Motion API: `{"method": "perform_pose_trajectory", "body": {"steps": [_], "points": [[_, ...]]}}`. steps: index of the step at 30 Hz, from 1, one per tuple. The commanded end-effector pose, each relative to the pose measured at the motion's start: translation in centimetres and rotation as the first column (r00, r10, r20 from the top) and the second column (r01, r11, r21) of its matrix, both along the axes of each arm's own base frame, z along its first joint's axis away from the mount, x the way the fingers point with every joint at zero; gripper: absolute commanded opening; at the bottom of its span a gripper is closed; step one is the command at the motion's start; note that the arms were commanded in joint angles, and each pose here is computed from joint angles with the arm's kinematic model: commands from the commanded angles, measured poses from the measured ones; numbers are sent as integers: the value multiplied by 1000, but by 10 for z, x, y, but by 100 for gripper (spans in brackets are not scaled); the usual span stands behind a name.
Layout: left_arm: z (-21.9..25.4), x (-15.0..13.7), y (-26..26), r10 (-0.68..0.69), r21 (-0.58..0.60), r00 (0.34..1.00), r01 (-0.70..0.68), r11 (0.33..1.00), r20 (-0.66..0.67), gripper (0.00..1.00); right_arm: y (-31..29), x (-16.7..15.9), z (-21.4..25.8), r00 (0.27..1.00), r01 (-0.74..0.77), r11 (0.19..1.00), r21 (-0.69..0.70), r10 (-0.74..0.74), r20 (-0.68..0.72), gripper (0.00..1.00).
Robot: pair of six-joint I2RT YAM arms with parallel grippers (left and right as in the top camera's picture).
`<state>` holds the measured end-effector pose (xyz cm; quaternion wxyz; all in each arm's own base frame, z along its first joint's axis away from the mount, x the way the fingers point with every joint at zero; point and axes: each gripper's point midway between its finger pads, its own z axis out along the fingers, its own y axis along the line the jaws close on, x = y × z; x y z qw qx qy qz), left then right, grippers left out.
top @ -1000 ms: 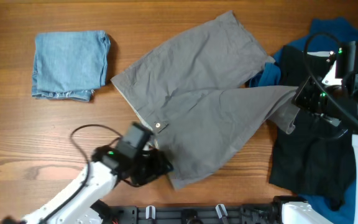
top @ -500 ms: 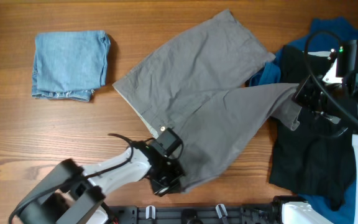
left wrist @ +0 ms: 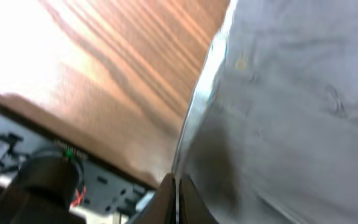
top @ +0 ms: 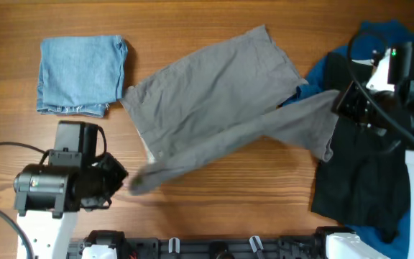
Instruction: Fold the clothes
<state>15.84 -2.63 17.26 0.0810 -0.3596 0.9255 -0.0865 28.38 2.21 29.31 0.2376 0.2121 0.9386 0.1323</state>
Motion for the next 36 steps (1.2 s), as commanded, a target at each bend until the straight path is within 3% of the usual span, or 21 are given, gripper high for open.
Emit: {"method": "perform_pose_trajectory", "body": {"steps": [1,4,6,7,9,10,11,12,17,20,22,23,26,29,30,32,33,36], "points": [[-5,17,8,-30,52,999,30,998,-11,4,9,39,-20,999,-31,999,21,31,-21,4],[-9,49,-1,-70,19,996,70,997,47,4,21,87,-48,998,-61,998,34,61,-20,4],[-6,65,-29,-147,-108,984,158,982,104,9,25,97,-71,994,-66,996,52,70,-78,4],[-10,65,-47,-200,-150,976,211,966,90,40,25,98,-81,992,-59,997,55,65,-110,4],[-20,60,-74,-292,-178,955,295,939,44,50,24,100,-86,991,-36,998,57,43,-125,4],[-30,65,-98,-339,-186,940,340,922,39,47,20,101,-87,991,-3,999,48,9,-130,4],[-40,67,-112,-335,-191,942,332,924,19,18,20,100,-87,991,10,999,51,-2,-137,4],[-58,70,-122,-285,-177,958,275,945,-37,4,20,97,-88,989,15,998,53,-7,-149,4],[-148,75,-136,-187,-78,941,172,982,-283,4,19,86,-93,981,-8,999,40,16,-194,4],[-189,93,-119,-119,-23,940,118,993,-320,4,18,77,-96,973,-8,999,33,15,-230,4],[-198,128,-108,-157,-21,965,156,987,-211,4,18,72,-97,968,-8,999,33,16,-250,4],[-198,162,-98,-196,3,977,197,980,-87,4,19,70,-98,965,-11,999,39,21,-260,4],[-183,229,-69,-205,64,967,198,978,150,4,22,65,-98,961,-16,999,52,30,-277,4],[-150,270,-46,-262,108,932,242,964,248,4,26,59,-99,952,-20,997,75,41,-302,4],[-139,275,-46,-315,120,918,294,948,243,4,26,57,-99,950,-20,997,75,42,-309,4],[-107,271,-51,-416,119,892,401,908,176,20,26,57,-100,950,-32,997,71,52,-308,12],[-93,262,-53,-439,108,890,427,898,123,32,19,56,-101,949,-26,999,32,34,-313,18],[-60,228,-57,-457,72,889,453,888,37,42,-11,48,-106,937,5,990,-139,-53,-346,18]]}}
